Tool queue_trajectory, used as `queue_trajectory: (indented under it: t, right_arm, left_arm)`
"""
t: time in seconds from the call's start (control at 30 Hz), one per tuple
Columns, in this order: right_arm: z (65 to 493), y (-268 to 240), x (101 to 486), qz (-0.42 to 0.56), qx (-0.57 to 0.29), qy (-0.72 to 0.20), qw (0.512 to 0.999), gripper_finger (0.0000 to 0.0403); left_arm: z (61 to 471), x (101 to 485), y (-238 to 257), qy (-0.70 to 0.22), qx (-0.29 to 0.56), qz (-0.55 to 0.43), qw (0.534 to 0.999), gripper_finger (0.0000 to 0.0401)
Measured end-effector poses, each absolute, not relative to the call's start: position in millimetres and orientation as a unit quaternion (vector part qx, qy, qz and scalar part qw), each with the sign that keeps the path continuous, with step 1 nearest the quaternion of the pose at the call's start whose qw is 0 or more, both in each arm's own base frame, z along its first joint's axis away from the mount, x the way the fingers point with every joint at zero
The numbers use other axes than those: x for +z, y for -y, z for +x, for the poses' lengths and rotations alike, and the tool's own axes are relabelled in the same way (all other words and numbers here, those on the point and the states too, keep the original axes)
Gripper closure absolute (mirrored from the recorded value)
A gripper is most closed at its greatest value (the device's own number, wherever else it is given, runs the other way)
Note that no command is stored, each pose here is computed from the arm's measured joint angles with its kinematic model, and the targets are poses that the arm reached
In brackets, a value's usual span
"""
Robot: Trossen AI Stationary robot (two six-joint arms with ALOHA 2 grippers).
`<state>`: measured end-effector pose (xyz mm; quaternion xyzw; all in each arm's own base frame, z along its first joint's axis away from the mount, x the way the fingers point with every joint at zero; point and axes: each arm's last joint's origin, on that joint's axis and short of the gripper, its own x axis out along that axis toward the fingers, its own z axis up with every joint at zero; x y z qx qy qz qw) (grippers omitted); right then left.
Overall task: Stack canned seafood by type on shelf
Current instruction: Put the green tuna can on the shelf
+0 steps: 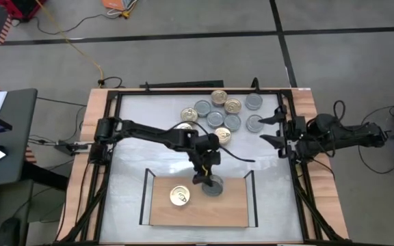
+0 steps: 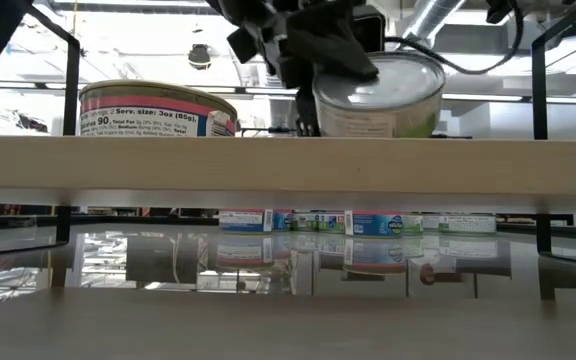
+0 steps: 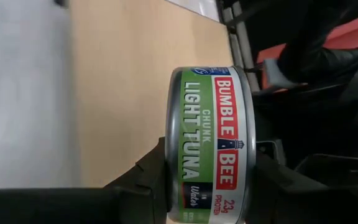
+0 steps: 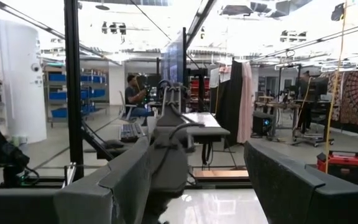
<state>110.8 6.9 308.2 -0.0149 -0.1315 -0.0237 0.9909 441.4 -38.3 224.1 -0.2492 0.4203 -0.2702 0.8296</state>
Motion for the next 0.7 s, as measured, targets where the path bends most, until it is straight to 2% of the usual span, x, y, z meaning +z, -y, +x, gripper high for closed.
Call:
queue_trajectory:
  t: [0.4, 0.7]
  right_arm:
    - [111, -7, 309, -0.015, -0.025, 0.134, 0.991, 0.0121]
    - [111, -7, 309, -0.014, -0.025, 0.135, 0.99, 0.0121]
  left_arm:
    - [443, 207, 70, -0.447, -0.294, -0.259, 0.804, 0.0259]
    - [445, 207, 67, -0.437, -0.278, -0.23, 0.824, 0.0167]
